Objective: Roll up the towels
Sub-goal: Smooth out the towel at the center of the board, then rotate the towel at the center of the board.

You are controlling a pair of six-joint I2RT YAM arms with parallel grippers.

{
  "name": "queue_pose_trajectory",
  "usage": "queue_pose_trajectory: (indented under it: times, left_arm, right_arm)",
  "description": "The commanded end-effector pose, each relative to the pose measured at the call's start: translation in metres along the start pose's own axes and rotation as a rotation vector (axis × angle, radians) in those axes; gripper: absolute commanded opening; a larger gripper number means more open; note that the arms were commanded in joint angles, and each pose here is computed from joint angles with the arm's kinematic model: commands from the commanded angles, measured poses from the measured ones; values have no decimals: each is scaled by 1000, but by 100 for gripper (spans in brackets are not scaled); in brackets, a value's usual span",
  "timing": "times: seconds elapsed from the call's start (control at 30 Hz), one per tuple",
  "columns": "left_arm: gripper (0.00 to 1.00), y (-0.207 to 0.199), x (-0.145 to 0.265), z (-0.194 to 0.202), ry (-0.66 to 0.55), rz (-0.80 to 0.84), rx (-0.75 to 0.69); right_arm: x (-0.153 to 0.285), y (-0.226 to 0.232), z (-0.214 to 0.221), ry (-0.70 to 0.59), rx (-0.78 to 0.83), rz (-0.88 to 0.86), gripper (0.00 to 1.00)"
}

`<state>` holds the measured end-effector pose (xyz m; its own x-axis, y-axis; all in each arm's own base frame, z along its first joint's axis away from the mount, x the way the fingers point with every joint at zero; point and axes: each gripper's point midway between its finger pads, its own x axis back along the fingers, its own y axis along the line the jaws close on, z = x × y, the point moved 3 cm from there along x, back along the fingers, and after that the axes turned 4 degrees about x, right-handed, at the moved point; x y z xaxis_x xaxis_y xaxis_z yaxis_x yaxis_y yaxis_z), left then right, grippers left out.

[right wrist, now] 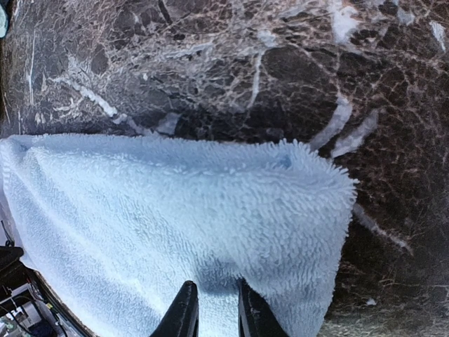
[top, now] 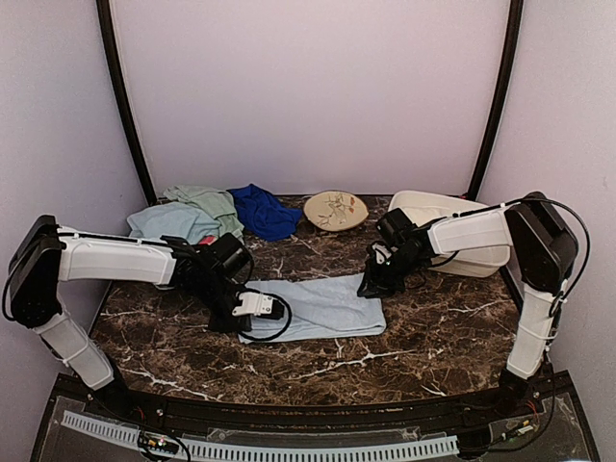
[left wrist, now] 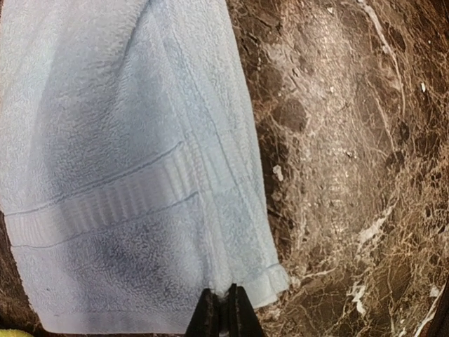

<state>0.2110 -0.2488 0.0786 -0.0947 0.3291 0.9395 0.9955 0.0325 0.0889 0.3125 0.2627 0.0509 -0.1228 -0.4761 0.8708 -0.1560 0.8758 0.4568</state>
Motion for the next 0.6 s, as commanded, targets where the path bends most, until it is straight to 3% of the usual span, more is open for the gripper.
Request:
queue_pose_trajectory:
  times: [0.0, 0.17, 0.43, 0.57]
  left_arm:
    - [0, -17, 2, 24, 63, 21, -24]
    - [3, -21, 2, 33, 77, 4, -37]
    - [60, -11, 6, 31, 71, -68, -41]
    - [64, -11, 24, 12, 16, -28, -24]
  right_arm:
    - [-5, -34, 19, 69, -33, 148, 21]
    - [-7, -37, 21, 76, -33, 158, 21]
    - [-5, -36, 21, 72, -32, 158, 21]
    - [-4, -37, 22, 75, -30, 157, 21]
